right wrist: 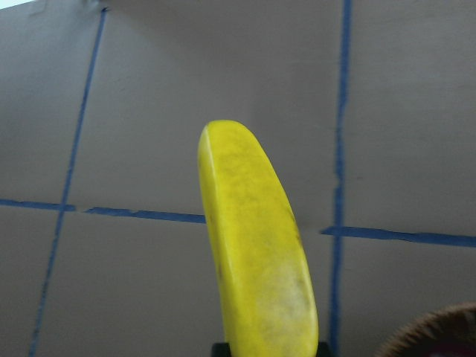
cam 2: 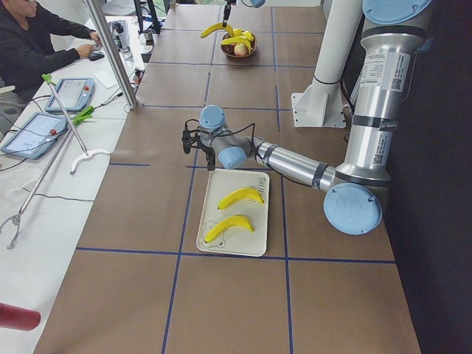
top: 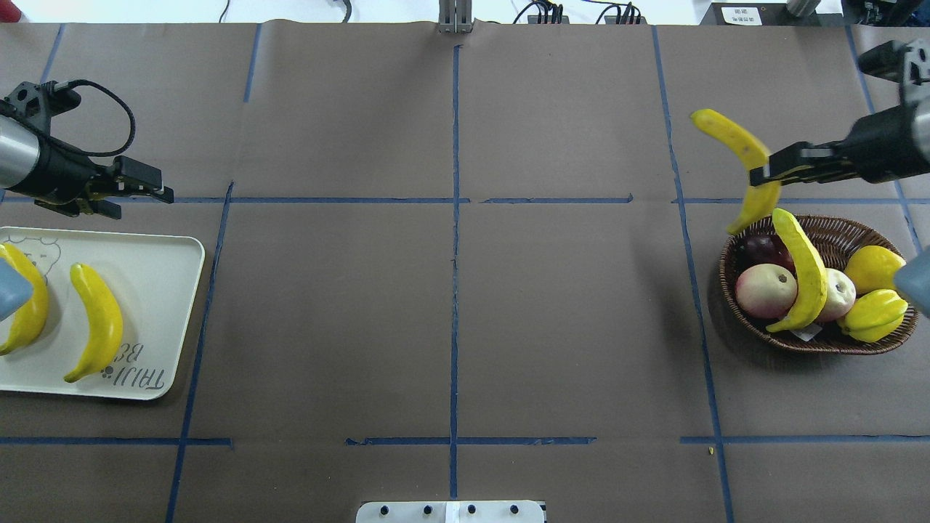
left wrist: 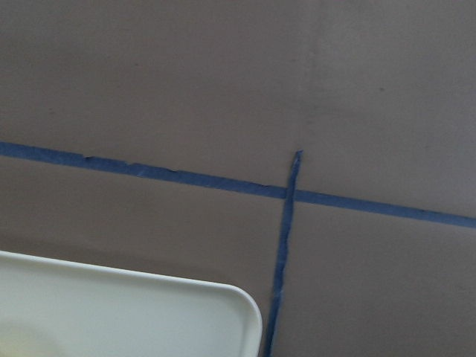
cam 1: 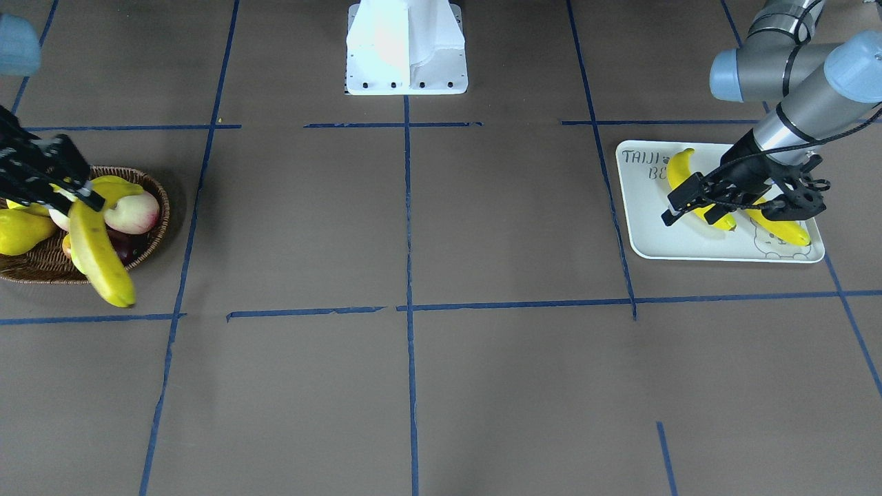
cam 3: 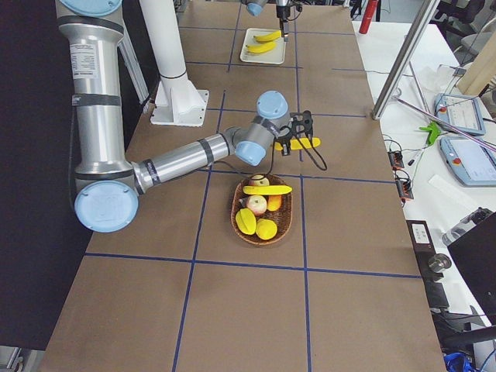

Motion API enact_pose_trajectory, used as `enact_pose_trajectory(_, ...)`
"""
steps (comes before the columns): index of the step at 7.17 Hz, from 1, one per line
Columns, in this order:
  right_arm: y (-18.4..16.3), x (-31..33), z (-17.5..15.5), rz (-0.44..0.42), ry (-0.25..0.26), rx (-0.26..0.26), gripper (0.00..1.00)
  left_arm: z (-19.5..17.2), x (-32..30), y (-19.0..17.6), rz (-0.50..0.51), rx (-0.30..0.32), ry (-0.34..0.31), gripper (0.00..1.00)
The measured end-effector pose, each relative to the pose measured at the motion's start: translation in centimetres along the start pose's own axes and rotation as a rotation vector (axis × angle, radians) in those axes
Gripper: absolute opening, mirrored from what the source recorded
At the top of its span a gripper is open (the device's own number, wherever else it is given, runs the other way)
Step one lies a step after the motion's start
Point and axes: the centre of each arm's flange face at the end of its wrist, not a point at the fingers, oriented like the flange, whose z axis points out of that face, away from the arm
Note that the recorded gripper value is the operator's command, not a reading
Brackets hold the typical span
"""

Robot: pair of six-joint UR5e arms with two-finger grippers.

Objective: Transfer all bananas from basket to plate

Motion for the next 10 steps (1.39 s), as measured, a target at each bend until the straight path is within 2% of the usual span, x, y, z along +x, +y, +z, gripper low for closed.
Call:
enact_pose_trajectory(1,0.1,-6.6,4.0,-0.001,-0.018,0.006,0.00,0.3,3.6,0.1,-0.060,-0.006,0.040,0.99)
enact_pose_trajectory(2,1.6,-13.0,7.4,0.009,-0.045,0.031,0.00,0.8,7.4,0.6,-0.115,-0.019,0.084,0.99)
enact_pose_trajectory(4,5.3,-22.7,11.2,0.024,-0.094,0.096,0.00,1.7,14.7,1.6,-0.213,-0.016,0.181,0.99)
enact_pose_trajectory(6,6.8,-26.7,11.5,0.031,-0.093,0.102,0.00,2.2,18.7,3.0,-0.268,-0.018,0.267,0.99)
enact_pose_trajectory(8,8.0,-28.4,11.9,0.024,-0.093,0.108,0.00,3.6,26.3,6.6,-0.362,-0.009,0.361,0.99)
enact_pose_trajectory(10,8.5,-28.9,12.1,0.021,-0.093,0.114,0.00,5.0,32.0,7.9,-0.429,0.002,0.412,0.99)
